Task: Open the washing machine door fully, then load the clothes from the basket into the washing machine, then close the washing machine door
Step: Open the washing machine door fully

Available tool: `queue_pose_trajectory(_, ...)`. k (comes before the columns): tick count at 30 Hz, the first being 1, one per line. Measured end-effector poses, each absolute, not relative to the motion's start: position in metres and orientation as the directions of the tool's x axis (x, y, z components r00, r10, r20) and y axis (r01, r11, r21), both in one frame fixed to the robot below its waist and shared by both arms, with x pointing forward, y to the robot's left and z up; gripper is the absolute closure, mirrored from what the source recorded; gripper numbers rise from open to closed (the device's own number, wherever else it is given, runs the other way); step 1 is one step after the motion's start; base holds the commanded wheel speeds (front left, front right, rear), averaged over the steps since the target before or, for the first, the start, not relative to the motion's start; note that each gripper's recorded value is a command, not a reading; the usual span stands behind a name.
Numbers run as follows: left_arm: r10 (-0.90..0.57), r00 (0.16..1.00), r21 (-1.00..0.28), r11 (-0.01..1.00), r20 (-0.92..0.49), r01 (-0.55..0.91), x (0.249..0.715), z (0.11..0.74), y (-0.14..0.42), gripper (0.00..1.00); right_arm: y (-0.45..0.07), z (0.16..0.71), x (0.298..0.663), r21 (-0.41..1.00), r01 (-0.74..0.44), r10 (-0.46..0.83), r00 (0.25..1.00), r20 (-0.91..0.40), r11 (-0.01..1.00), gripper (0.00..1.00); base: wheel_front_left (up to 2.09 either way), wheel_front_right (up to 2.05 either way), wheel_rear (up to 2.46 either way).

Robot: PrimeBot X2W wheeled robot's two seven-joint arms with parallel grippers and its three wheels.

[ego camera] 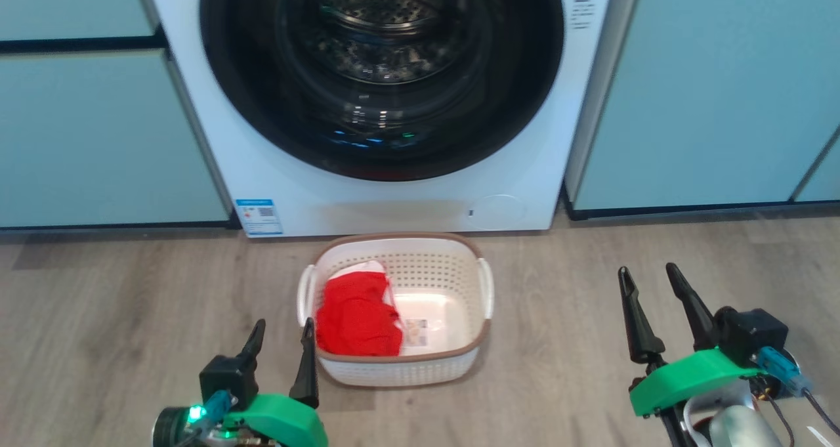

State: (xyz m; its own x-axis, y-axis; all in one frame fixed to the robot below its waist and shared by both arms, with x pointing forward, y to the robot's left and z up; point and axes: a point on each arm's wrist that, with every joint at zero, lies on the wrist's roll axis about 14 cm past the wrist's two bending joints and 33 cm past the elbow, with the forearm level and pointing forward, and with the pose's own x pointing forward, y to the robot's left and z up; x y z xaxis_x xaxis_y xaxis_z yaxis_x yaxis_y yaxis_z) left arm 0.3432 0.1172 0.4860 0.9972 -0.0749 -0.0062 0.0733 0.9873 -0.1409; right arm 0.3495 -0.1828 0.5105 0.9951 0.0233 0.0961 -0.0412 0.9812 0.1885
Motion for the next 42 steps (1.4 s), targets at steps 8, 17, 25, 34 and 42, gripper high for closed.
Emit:
queue_pose_trajectory(8,-0.085,0.996,-0.141,0.986,0.001,0.085,0.3429,0.4882,0.1143,0.00,-0.1846,0.5133,0.3489,0.188,-0.038,0.019,0.994,0.105,0.981,0.00,1.23,1.23,-2.46)
queue_pose_trajectory(17,-0.088,0.996,-0.147,0.985,0.014,0.089,0.3438,0.4926,0.1134,0.00,-0.1860,0.5139,0.3476,0.188,-0.034,0.014,0.994,0.107,0.982,0.00,1.22,1.22,-2.44)
queue_pose_trajectory(25,-0.086,0.996,-0.145,0.986,0.014,0.087,0.3441,0.4926,0.1111,0.00,-0.1914,0.5116,0.3471,0.183,-0.022,0.004,0.995,0.099,0.983,0.00,0.82,0.82,-1.65)
queue_pose_trajectory(34,-0.084,0.996,-0.143,0.986,0.013,0.085,0.3449,0.4923,0.1122,0.00,-0.1921,0.5103,0.3469,0.184,-0.018,0.001,0.995,0.095,0.983,0.00,0.17,0.17,-0.35)
queue_pose_trajectory(42,-0.079,0.997,-0.145,0.986,0.019,0.081,0.3457,0.4944,0.1137,0.00,-0.1920,0.5103,0.3470,0.185,-0.018,0.001,0.995,0.095,0.983,0.00,0.00,0.00,0.00)
